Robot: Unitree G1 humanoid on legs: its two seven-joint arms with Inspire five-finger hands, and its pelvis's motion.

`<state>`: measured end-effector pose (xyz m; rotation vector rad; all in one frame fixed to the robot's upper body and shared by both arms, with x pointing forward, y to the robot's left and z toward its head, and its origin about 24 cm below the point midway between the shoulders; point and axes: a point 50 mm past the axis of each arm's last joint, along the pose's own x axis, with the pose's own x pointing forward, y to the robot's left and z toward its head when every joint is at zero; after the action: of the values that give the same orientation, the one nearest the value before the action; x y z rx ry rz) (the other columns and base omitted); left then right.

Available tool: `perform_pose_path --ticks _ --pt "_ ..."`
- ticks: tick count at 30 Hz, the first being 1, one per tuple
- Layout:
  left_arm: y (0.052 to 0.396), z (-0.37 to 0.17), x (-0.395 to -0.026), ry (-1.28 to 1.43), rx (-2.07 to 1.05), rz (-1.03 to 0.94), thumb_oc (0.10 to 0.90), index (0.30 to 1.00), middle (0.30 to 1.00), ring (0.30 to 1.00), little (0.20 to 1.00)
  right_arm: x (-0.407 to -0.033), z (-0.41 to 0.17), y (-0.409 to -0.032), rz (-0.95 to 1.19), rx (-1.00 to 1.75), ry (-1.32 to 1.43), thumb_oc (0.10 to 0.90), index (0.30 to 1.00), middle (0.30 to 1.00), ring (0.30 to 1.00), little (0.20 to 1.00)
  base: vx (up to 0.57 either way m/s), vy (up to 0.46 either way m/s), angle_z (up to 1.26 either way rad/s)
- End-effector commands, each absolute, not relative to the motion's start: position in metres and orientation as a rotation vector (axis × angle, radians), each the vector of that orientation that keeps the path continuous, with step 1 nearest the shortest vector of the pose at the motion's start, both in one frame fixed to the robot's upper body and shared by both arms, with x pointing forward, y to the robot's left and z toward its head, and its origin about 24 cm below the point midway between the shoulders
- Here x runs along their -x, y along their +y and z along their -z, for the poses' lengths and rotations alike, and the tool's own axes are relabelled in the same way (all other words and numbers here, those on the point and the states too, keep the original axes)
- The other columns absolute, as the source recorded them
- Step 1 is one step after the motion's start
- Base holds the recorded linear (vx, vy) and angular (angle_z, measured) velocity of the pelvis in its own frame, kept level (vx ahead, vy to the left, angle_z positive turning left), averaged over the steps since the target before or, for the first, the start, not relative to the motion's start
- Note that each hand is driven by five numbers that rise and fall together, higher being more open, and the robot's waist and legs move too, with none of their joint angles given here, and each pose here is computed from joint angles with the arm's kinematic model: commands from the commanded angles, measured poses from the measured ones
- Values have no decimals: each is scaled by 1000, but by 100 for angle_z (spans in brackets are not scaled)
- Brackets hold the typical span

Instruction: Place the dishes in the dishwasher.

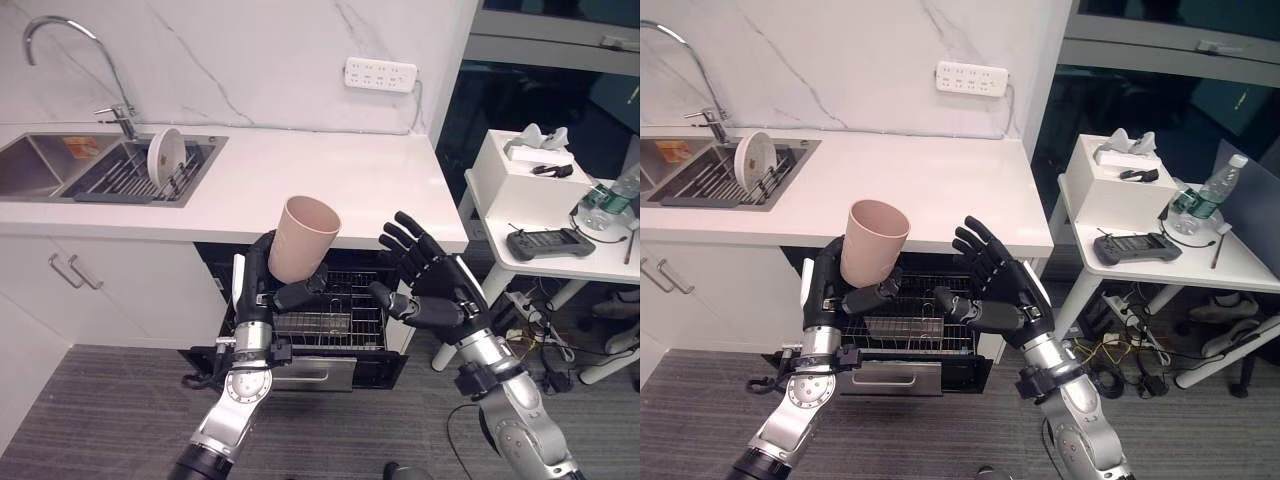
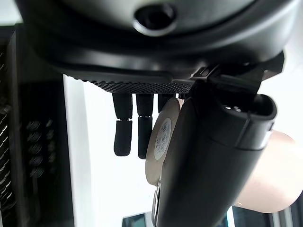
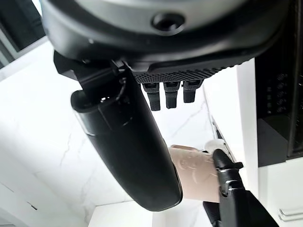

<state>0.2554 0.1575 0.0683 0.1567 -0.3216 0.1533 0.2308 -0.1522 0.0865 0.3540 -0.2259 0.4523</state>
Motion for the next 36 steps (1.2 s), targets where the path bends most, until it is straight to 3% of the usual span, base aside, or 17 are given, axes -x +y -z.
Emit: perform_pose_path --ticks 1,14,36 --pt "145 -123 -263 -658 -104 -161 400 300 300 300 300 -246 -135 -149 -485 -411 -463 800 900 900 900 900 4 -6 7" --pt "138 -115 -257 -684 -93 -210 400 300 300 300 300 -253 -131 -124 -646 -637 -342 800 900 900 900 900 14 -19 7" --pt "119 -106 -259 -623 -96 -89 400 300 300 300 300 -268 -150 -110 -615 -555 -369 800 900 900 900 900 5 -2 1"
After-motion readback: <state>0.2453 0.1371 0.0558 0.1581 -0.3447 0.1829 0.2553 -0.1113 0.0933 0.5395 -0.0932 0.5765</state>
